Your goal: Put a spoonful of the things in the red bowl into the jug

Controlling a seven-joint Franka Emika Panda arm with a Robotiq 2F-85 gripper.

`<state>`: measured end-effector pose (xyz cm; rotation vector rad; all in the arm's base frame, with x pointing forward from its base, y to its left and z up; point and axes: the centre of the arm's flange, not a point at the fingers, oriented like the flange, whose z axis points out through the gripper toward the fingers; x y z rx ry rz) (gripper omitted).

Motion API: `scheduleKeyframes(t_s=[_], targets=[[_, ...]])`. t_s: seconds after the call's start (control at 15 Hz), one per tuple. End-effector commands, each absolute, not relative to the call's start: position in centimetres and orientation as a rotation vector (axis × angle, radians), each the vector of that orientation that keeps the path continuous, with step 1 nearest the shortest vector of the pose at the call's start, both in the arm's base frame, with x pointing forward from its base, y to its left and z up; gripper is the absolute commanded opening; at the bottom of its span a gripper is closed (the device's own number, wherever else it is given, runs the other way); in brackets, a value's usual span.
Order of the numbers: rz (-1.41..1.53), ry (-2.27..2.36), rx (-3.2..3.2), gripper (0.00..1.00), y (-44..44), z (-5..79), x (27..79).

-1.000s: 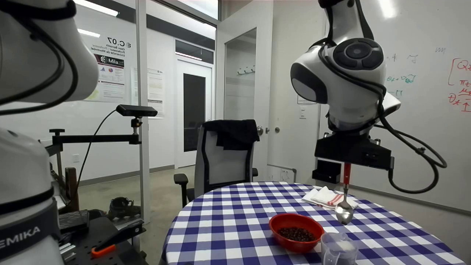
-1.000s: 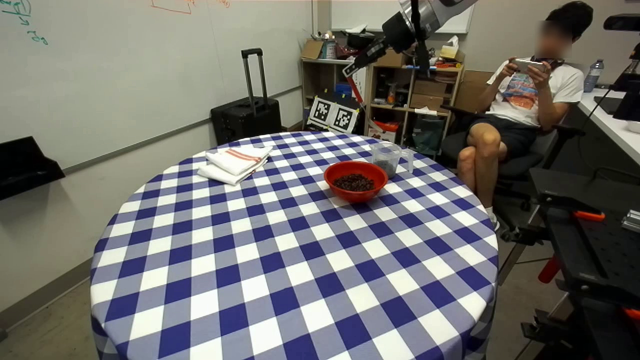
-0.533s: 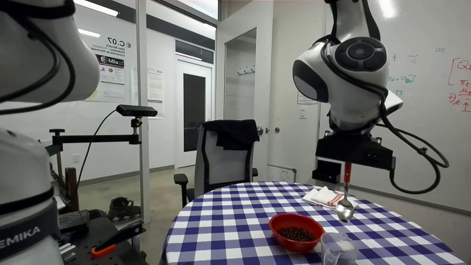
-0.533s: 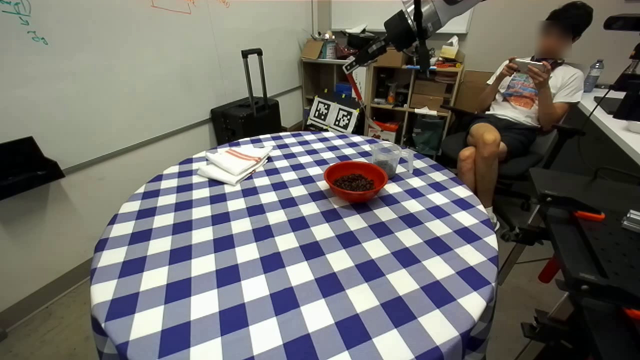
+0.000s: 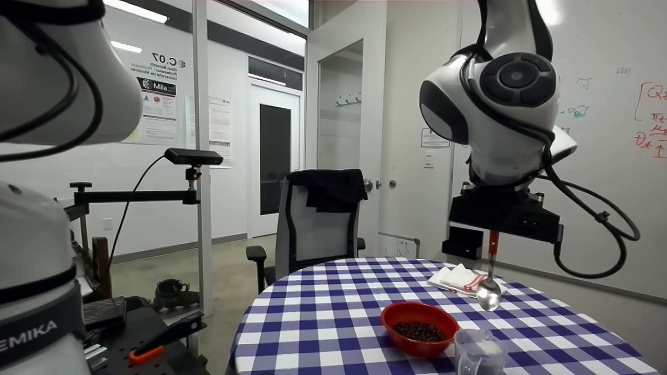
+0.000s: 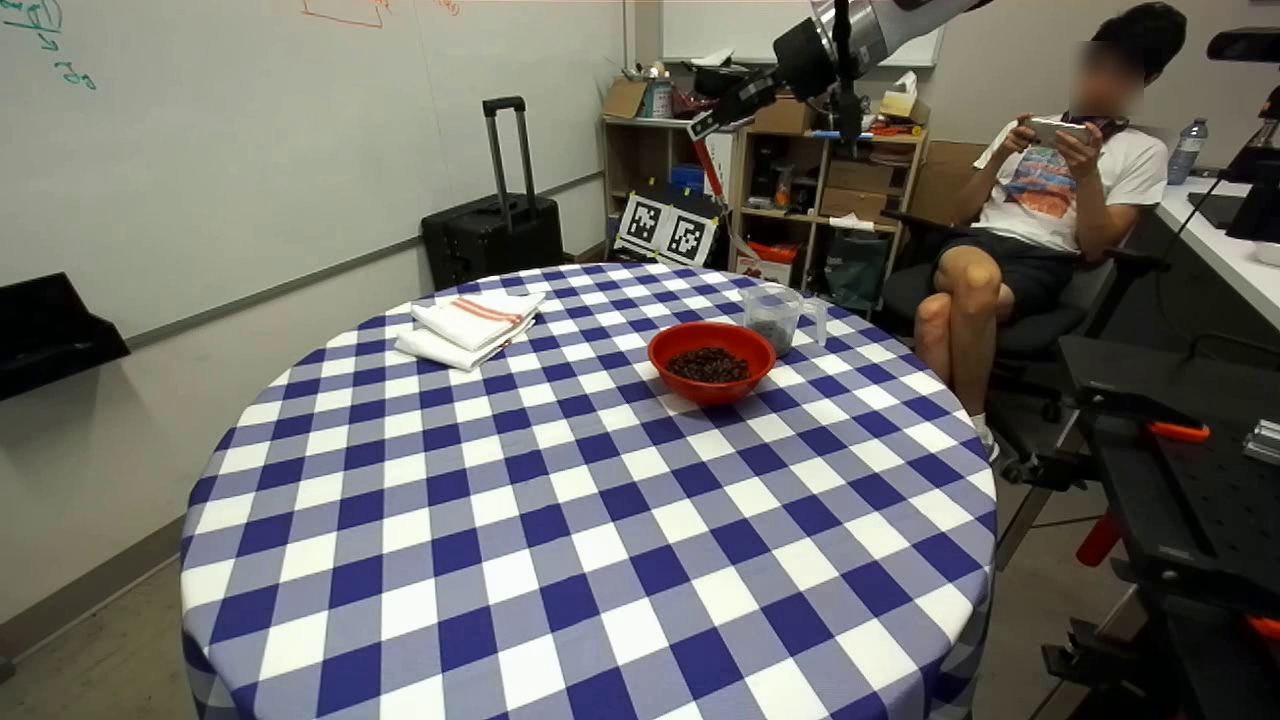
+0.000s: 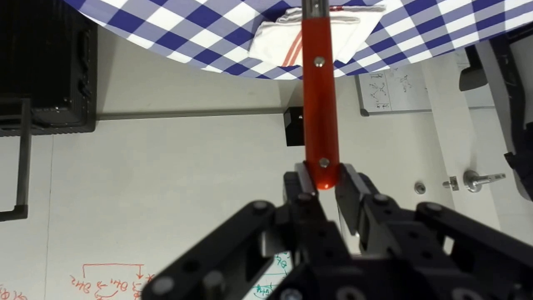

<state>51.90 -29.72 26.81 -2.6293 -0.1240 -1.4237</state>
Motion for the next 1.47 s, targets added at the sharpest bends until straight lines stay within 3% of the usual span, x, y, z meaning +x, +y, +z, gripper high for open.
scheduleKeyframes(t_s=[0.0, 1.0, 1.4], targets=[[-1.456, -0.136, -2.614, 0.05, -29.3, 27.1, 51.2], [-1.072, -0.384, -2.980, 0.05, -19.2, 27.7, 58.5], [-0.821, -0.350, -3.136, 0.05, -14.0, 25.6, 58.0]])
